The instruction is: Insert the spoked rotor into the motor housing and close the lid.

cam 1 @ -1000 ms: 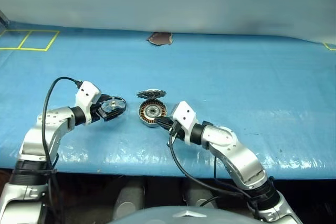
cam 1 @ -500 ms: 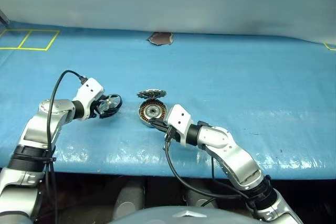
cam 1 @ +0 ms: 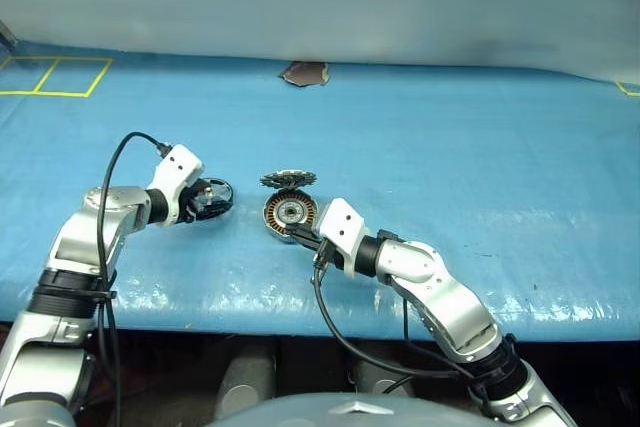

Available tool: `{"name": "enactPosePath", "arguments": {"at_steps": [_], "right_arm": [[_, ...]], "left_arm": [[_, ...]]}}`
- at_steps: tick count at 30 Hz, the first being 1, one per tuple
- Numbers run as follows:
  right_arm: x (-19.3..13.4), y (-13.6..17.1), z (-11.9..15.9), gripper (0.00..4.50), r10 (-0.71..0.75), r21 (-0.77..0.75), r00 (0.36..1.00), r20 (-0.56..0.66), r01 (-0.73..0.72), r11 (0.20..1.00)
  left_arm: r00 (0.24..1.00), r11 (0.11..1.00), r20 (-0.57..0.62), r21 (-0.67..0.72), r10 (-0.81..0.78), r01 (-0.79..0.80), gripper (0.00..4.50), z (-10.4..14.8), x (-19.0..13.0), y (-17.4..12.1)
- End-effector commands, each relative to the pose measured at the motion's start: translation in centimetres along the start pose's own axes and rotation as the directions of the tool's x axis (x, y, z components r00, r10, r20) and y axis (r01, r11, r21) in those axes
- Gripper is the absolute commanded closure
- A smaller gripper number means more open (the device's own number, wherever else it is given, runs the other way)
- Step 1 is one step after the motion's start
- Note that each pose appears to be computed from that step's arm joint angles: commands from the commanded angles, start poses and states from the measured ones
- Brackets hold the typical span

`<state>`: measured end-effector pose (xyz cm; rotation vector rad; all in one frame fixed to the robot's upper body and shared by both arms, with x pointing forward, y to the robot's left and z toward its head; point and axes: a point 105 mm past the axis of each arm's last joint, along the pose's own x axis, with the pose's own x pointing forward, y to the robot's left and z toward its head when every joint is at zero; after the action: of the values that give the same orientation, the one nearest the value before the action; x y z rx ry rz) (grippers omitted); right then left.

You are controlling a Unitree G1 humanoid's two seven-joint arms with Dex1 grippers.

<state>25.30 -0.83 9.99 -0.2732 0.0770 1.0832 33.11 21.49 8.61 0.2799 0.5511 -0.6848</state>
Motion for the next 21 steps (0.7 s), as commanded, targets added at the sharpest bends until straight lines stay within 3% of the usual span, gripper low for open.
{"name": "enactPosePath", "arguments": {"at_steps": [1,4,10,21], "right_arm": [[-0.1,-0.1,0.9,4.5,-0.005,-0.016,0.999,0.039,0.006,1.0],[-0.1,0.0,0.8,4.5,-0.002,-0.017,0.999,0.036,0.003,1.0],[-0.1,-0.1,0.7,4.5,-0.003,-0.016,1.0,0.031,0.004,1.0],[-0.1,-0.1,0.5,4.5,-0.009,-0.01,1.0,0.022,0.009,1.0]], "left_arm": [[1.0,1.0,0.02,-0.016,-0.013,0.013,0.71,0.2,-0.4,-0.1],[0.999,0.998,0.051,-0.055,0.002,0.001,0.03,0.6,-0.5,0.1],[0.995,0.996,0.103,-0.092,-0.007,0.017,0.03,1.4,-0.8,0.1],[0.998,0.993,0.068,-0.116,0.02,-0.012,0.03,0.4,-1.4,0.7]]}}
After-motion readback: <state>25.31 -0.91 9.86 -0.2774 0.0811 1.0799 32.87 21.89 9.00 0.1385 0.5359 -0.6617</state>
